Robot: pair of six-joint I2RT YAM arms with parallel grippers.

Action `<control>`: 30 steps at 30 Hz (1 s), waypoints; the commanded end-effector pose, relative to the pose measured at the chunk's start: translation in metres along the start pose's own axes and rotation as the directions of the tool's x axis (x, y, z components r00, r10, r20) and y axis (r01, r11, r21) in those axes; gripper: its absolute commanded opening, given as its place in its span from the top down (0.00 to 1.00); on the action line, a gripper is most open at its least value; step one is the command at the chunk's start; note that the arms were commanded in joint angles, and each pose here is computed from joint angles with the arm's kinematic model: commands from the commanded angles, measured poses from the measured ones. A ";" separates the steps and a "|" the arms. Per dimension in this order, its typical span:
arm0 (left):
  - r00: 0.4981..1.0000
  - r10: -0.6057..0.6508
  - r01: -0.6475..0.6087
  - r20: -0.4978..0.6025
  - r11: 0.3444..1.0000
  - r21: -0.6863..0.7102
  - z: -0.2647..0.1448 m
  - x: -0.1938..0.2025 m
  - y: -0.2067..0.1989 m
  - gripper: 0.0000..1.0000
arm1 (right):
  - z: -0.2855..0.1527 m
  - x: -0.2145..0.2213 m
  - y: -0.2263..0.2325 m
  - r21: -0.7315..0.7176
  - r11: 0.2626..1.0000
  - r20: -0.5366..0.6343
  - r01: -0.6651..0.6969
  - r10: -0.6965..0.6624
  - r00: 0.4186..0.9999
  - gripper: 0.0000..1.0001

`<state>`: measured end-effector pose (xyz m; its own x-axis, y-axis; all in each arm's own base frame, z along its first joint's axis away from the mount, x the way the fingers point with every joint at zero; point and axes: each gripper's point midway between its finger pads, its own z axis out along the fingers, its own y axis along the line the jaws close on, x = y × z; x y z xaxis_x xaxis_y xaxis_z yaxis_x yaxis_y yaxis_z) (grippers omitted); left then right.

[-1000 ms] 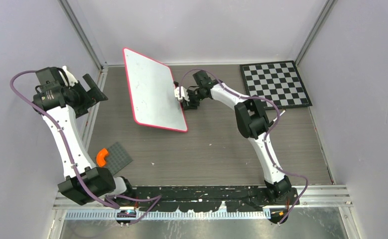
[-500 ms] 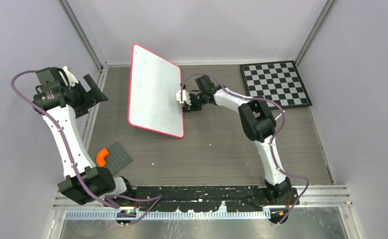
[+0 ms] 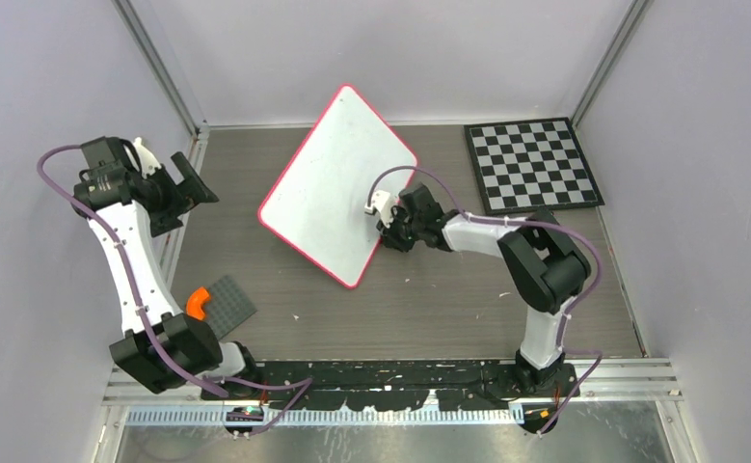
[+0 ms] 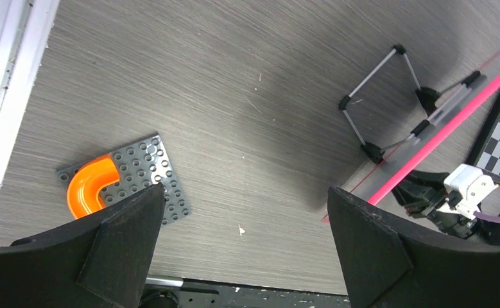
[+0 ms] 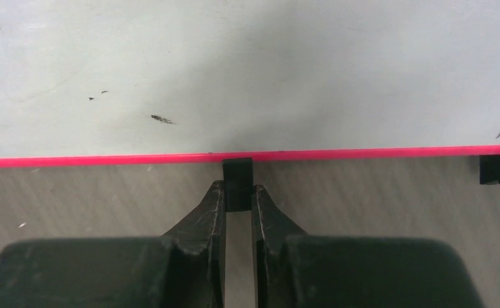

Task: Write a sentence on the whiteboard
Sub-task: Move the whiteboard to the center of the board.

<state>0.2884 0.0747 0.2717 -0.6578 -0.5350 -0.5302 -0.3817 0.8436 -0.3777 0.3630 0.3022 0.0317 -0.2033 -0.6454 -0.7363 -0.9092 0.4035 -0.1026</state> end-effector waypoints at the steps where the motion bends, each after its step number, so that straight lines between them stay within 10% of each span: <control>1: 0.998 0.019 -0.021 0.054 0.998 0.052 -0.005 -0.003 -0.008 0.00 | -0.036 -0.009 -0.011 0.247 0.927 0.089 -0.282 0.268 0.959 1.00; 16: 0.997 0.039 -0.045 0.063 0.994 0.103 -0.009 0.029 -0.012 0.00 | -0.080 0.052 0.067 0.410 0.706 0.156 -0.577 0.570 0.807 1.00; 30: 0.996 0.021 -0.030 0.084 0.994 0.107 -0.018 0.039 -0.014 0.00 | -0.068 0.036 0.107 0.271 0.787 0.159 -0.554 0.531 0.832 1.00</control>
<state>0.2550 0.0436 0.2591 -0.6428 -0.5221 -0.5605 -0.3140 0.8470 -0.4288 0.2445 0.2551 0.0235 -0.6202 -0.2787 -0.7333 -0.4684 0.8814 0.0612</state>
